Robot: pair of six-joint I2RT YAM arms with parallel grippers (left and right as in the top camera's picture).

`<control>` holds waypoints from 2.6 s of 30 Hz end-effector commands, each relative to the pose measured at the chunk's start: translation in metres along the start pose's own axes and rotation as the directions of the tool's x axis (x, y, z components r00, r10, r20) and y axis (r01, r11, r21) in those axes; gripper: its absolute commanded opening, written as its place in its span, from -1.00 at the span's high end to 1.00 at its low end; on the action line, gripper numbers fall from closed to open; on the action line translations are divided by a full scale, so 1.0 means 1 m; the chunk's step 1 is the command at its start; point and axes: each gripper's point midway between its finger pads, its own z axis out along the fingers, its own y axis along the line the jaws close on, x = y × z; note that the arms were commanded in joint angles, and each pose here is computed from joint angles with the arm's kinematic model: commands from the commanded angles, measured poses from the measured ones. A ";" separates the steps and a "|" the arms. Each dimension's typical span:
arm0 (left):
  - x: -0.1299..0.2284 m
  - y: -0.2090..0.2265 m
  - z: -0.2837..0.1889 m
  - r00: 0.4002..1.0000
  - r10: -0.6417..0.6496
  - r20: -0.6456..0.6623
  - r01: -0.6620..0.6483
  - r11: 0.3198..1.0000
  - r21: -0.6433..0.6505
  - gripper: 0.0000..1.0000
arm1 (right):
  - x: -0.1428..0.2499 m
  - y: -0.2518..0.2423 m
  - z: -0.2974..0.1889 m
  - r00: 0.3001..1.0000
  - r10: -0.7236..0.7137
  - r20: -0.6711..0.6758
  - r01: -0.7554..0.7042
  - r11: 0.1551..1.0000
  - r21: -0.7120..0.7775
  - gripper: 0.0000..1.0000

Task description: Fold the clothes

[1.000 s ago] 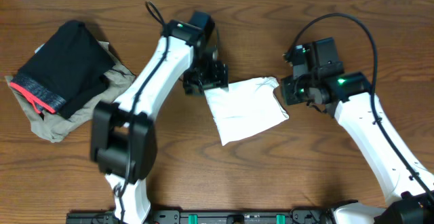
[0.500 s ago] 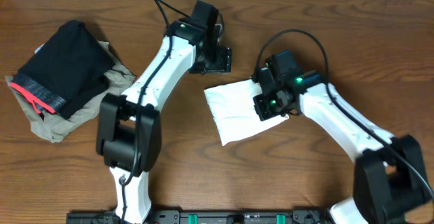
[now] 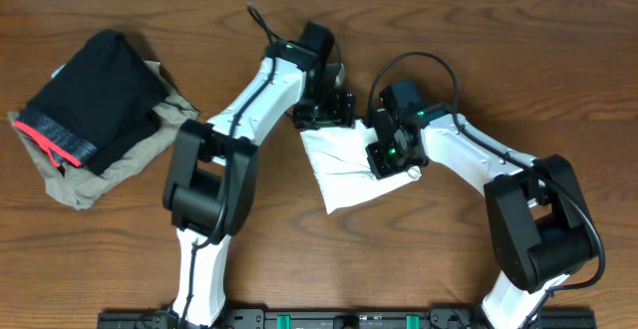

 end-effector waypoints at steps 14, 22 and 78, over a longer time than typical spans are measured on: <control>0.041 0.020 0.015 0.867 -0.472 -0.162 0.461 0.882 -0.099 -0.50 | -0.001 -0.068 -0.002 0.992 0.125 0.011 -0.125 0.984 0.126 0.70; 0.071 0.007 0.031 0.853 -0.469 -0.228 0.446 0.883 -0.149 -0.35 | -0.029 -0.065 -0.023 0.994 0.092 0.064 -0.099 0.988 0.121 0.50; 0.018 -0.037 0.036 0.993 -0.121 -0.012 0.121 0.992 0.020 -0.11 | 0.047 -0.025 -0.022 0.986 0.167 -0.013 -0.167 0.985 -0.031 0.49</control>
